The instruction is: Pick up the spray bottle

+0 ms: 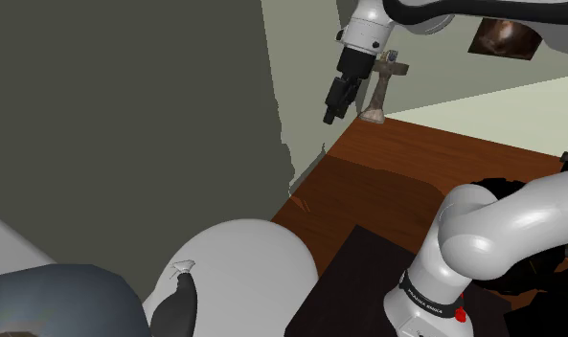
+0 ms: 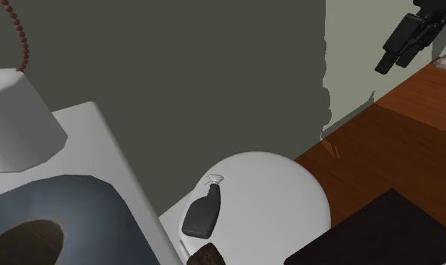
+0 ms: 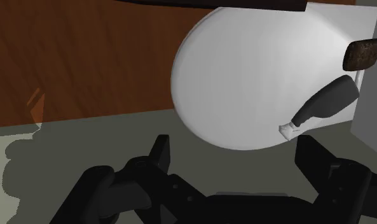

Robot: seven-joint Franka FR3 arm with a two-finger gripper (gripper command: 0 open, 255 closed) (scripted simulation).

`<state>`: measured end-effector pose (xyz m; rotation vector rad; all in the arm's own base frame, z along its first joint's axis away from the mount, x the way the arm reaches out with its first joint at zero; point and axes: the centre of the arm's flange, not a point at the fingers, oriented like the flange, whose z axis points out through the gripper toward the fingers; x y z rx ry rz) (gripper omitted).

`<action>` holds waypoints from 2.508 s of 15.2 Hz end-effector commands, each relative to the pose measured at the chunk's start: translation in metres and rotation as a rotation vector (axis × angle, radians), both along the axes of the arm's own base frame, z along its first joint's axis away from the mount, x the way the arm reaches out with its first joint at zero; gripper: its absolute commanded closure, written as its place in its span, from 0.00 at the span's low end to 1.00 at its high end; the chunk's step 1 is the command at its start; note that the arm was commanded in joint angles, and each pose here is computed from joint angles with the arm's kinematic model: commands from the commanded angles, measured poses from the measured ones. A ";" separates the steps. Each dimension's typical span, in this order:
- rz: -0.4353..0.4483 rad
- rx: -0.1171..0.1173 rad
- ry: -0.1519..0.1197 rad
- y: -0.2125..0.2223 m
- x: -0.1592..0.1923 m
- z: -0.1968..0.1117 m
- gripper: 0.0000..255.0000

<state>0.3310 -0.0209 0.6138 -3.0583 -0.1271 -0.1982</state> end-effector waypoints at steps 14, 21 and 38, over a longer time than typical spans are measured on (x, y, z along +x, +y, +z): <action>-0.194 -0.081 0.085 0.140 0.054 -0.108 0.00; -0.298 -0.124 0.131 0.207 0.090 -0.173 0.00; -0.551 -0.230 0.242 0.340 0.190 -0.348 0.00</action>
